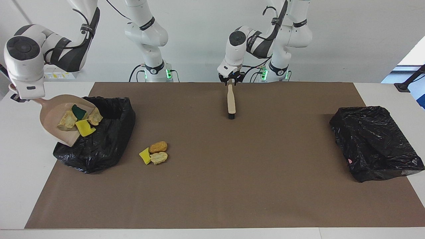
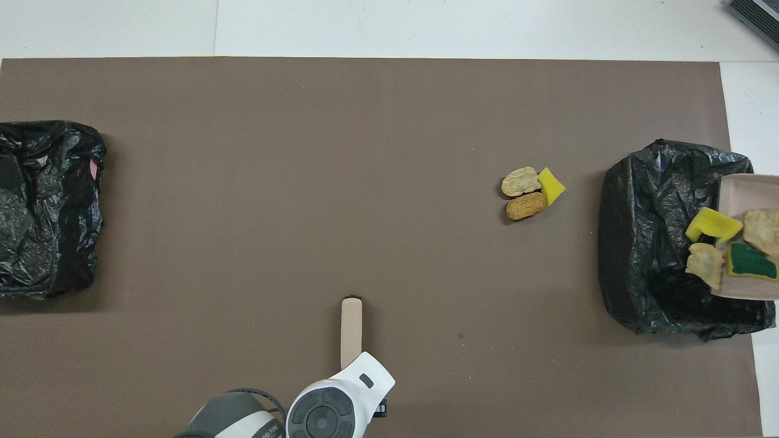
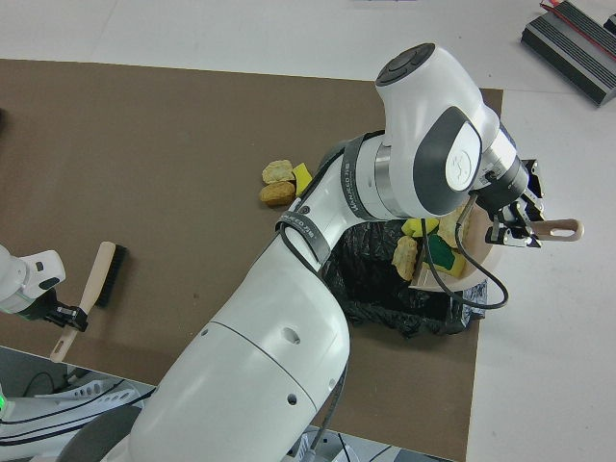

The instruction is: Sweep and dump trash in bin

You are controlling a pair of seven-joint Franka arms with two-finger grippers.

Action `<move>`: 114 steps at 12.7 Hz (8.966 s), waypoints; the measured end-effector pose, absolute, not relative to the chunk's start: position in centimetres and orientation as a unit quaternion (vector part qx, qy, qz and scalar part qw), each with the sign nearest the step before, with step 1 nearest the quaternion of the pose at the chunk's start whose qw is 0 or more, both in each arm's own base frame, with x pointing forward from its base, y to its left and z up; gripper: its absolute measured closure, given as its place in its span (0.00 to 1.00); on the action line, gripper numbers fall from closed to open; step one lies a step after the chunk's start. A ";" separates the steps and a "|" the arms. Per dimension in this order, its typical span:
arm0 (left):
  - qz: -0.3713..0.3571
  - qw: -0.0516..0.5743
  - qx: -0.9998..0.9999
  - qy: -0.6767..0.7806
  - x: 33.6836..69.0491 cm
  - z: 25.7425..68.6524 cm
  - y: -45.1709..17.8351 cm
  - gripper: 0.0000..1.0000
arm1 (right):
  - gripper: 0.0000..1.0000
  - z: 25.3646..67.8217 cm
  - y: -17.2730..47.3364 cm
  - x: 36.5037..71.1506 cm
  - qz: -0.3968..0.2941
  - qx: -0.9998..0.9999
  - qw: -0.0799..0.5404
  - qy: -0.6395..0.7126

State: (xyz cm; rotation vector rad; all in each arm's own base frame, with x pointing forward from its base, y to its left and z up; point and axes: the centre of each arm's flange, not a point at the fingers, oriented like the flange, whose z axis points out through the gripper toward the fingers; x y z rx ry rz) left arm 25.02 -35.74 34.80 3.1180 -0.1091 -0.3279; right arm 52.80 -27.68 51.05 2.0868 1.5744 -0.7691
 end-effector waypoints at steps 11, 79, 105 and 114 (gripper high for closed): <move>-0.007 0.027 0.994 -0.108 47.1 53.8 -23.1 0.00 | 0.69 55.4 -22.1 56.5 -0.351 0.691 0.296 0.558; -0.001 0.011 0.998 -0.066 52.6 69.5 -4.5 0.00 | 0.00 42.8 42.6 35.5 -0.119 0.989 -0.038 -0.082; -0.001 0.011 0.998 -0.066 52.6 69.5 -4.5 0.00 | 0.73 50.0 32.4 39.2 -0.116 0.984 -0.019 -0.135; -0.001 0.011 0.998 -0.066 52.6 69.5 -4.5 0.00 | 0.73 54.4 18.7 45.9 -0.100 0.992 0.005 -0.079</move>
